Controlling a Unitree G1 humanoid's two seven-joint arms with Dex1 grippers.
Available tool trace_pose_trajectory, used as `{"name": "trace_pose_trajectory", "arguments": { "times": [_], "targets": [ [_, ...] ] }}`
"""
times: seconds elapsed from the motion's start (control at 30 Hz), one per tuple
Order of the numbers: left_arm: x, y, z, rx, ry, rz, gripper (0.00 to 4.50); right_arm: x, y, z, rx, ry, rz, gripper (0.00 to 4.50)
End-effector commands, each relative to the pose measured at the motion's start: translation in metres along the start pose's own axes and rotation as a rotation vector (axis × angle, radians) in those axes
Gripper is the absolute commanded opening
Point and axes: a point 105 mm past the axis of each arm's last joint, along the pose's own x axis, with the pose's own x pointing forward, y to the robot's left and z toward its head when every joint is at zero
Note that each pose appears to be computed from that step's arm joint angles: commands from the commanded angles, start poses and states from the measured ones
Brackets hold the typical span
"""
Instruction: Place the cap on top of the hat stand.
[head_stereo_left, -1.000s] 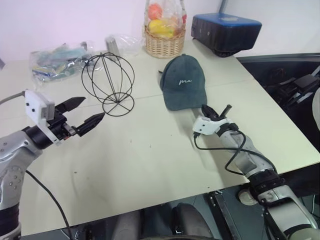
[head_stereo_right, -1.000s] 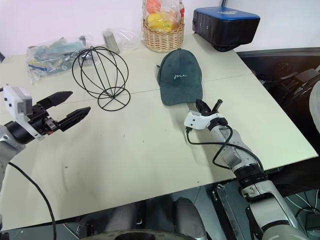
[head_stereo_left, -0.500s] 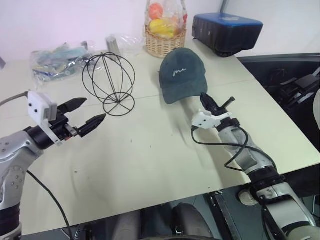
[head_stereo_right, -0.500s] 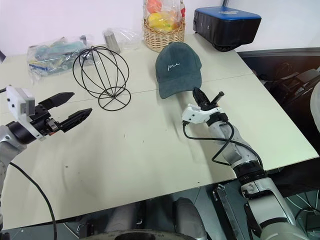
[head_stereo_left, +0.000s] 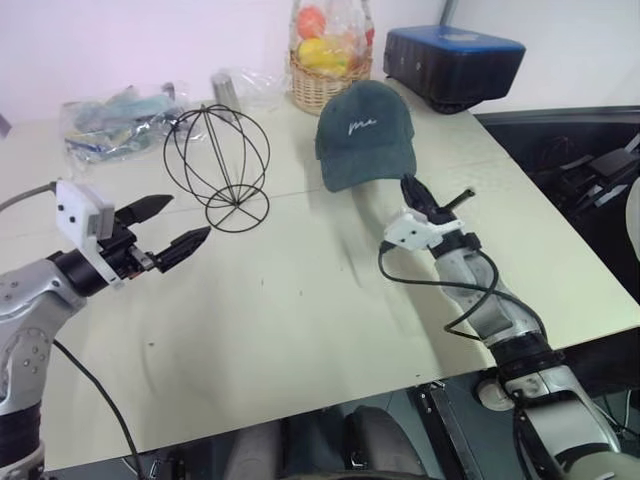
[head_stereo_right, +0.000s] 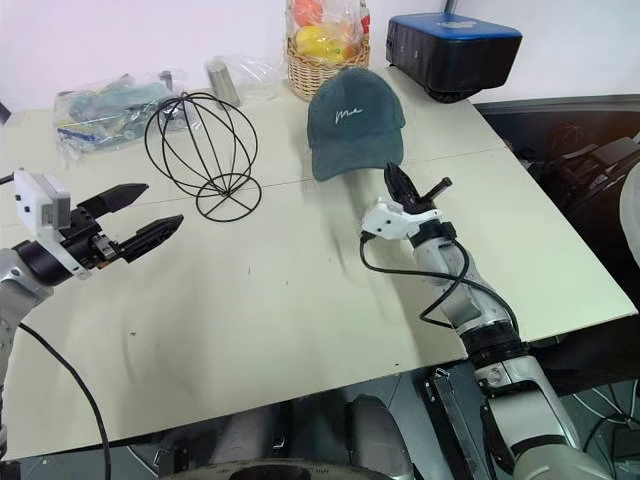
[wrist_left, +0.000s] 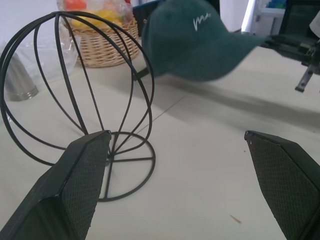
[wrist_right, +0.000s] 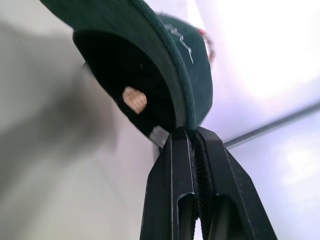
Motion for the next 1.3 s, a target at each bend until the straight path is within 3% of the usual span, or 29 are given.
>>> {"name": "trace_pose_trajectory", "arguments": {
  "times": [0.03,0.4,0.87,1.3],
  "targets": [
    [0.001,0.001,0.009,0.044,-0.019,-0.006,4.5,0.017,-0.044,0.028,0.022,-0.106,-0.146,0.02],
    [-0.015,0.044,-0.012,0.018,0.0,0.161,4.5,0.039,-0.074,0.096,0.151,-0.32,-0.21,0.02],
    [-0.05,0.085,-0.023,0.058,0.024,0.345,4.5,0.058,-0.054,0.156,0.29,-0.444,-0.166,0.02],
    [-0.059,0.101,-0.034,0.065,0.038,0.463,4.5,0.074,-0.02,0.183,0.329,-0.435,-0.053,0.02]
  ]
}}
